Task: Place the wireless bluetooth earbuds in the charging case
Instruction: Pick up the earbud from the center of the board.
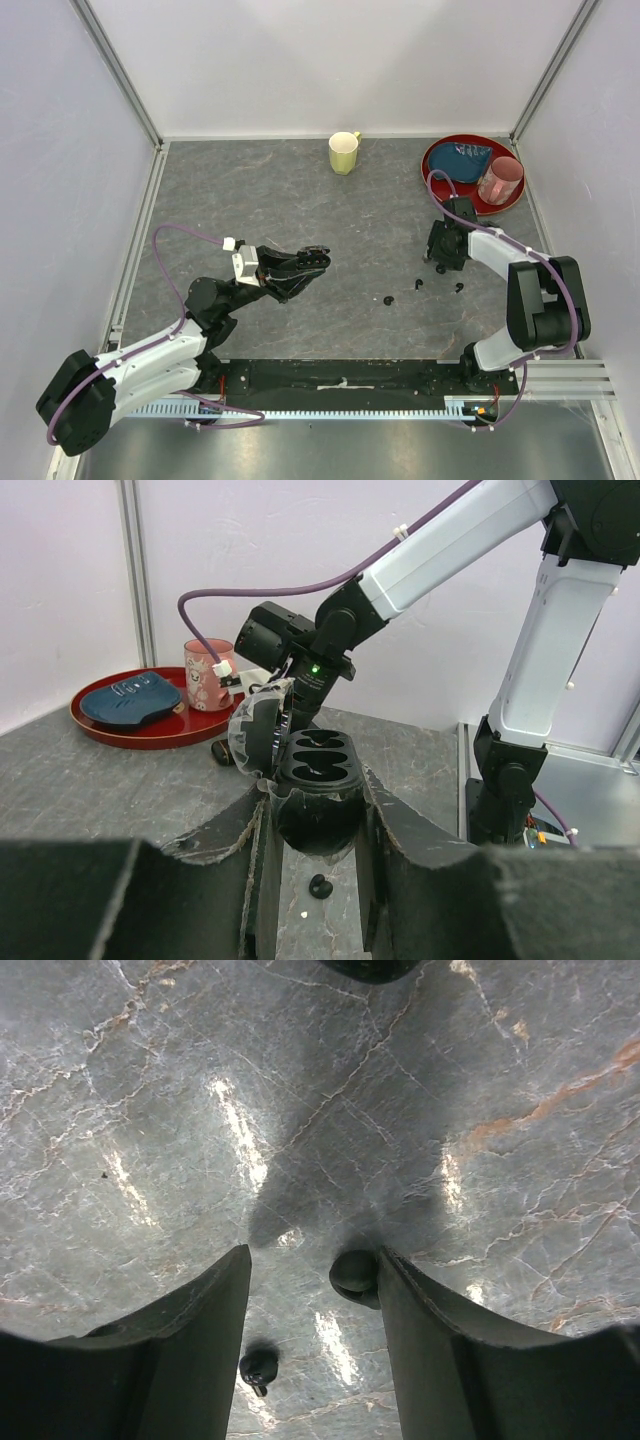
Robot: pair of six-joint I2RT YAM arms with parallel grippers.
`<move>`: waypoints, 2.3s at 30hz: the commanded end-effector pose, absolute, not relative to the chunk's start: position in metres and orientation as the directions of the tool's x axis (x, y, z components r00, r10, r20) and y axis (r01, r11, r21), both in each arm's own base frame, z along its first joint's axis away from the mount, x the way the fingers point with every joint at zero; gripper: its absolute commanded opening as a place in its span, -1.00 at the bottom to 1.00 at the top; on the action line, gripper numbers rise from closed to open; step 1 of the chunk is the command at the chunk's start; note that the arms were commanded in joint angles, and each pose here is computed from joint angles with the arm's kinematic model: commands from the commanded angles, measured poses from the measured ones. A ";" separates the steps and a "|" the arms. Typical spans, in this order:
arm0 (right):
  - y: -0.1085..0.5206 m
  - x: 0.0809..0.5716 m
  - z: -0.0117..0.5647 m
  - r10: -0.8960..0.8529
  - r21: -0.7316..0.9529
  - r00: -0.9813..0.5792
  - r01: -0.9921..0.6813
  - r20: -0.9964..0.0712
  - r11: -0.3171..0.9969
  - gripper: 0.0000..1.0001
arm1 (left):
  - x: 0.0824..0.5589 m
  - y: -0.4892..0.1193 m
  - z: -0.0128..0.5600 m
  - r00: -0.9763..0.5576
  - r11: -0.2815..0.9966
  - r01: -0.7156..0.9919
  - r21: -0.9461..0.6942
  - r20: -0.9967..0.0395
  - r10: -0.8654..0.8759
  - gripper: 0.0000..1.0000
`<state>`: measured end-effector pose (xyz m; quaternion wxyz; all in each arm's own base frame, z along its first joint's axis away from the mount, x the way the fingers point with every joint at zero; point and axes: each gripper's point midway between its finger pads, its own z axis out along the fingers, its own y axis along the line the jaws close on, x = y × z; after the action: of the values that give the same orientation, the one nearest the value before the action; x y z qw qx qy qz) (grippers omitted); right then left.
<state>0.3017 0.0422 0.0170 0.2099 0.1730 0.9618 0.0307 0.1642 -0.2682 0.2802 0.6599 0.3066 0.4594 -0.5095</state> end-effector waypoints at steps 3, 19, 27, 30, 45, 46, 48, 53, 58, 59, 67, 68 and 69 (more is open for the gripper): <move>0.053 0.286 0.010 0.405 0.188 -0.850 0.360 -0.338 0.914 0.20 | 0.166 -0.266 0.288 0.101 0.316 0.948 -0.036 -0.909 -0.404 -0.96; 0.028 0.278 0.019 0.370 0.062 -0.847 0.376 -0.381 0.925 0.25 | 0.167 -0.267 0.286 0.092 0.315 0.948 -0.043 -0.911 -0.403 -0.95; 0.035 0.281 0.023 0.375 0.105 -0.841 0.364 -0.389 0.925 0.17 | 0.167 -0.267 0.285 0.088 0.315 0.948 -0.048 -0.911 -0.404 -0.95; 0.030 0.285 0.038 0.359 0.081 -0.825 0.362 -0.436 0.929 0.15 | 0.167 -0.267 0.283 0.087 0.316 0.948 -0.048 -0.912 -0.401 -0.96; 0.056 0.289 0.043 0.221 0.041 -0.871 0.226 -0.438 0.973 -0.02 | 0.167 -0.267 0.284 0.085 0.313 0.948 -0.052 -0.910 -0.406 -0.95; 0.055 0.288 0.041 0.217 0.035 -0.874 0.225 -0.436 0.974 -0.02 | 0.168 -0.266 0.284 0.087 0.316 0.947 -0.051 -0.909 -0.407 -0.95; 0.054 0.290 0.038 0.211 0.023 -0.875 0.223 -0.437 0.975 -0.02 | 0.168 -0.266 0.283 0.087 0.318 0.947 -0.051 -0.910 -0.406 -0.95; 0.057 0.297 0.037 0.203 0.035 -0.869 0.210 -0.451 0.977 -0.02 | 0.169 -0.267 0.283 0.085 0.318 0.947 -0.053 -0.911 -0.404 -0.96; 0.054 0.297 0.033 0.198 0.011 -0.873 0.215 -0.445 0.976 -0.03 | 0.169 -0.267 0.282 0.085 0.319 0.946 -0.053 -0.911 -0.403 -0.96; 0.051 0.297 0.032 0.204 0.005 -0.873 0.225 -0.444 0.974 -0.03 | 0.168 -0.267 0.283 0.086 0.319 0.946 -0.052 -0.911 -0.404 -0.95; 0.043 0.296 0.034 0.202 -0.038 -0.868 0.245 -0.453 0.969 -0.03 | 0.169 -0.267 0.281 0.083 0.319 0.946 -0.054 -0.912 -0.402 -0.95; 0.042 0.295 0.034 0.202 -0.043 -0.869 0.247 -0.452 0.968 -0.03 | 0.169 -0.267 0.281 0.083 0.319 0.946 -0.054 -0.912 -0.402 -0.95; 0.041 0.295 0.034 0.201 -0.050 -0.870 0.249 -0.451 0.967 -0.04 | 0.169 -0.267 0.282 0.085 0.319 0.946 -0.052 -0.912 -0.402 -0.95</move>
<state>0.2847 0.0488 0.0244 0.2084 0.1127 0.9711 -0.0297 0.1690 -0.2686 0.2736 0.6580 0.2998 0.4712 -0.5051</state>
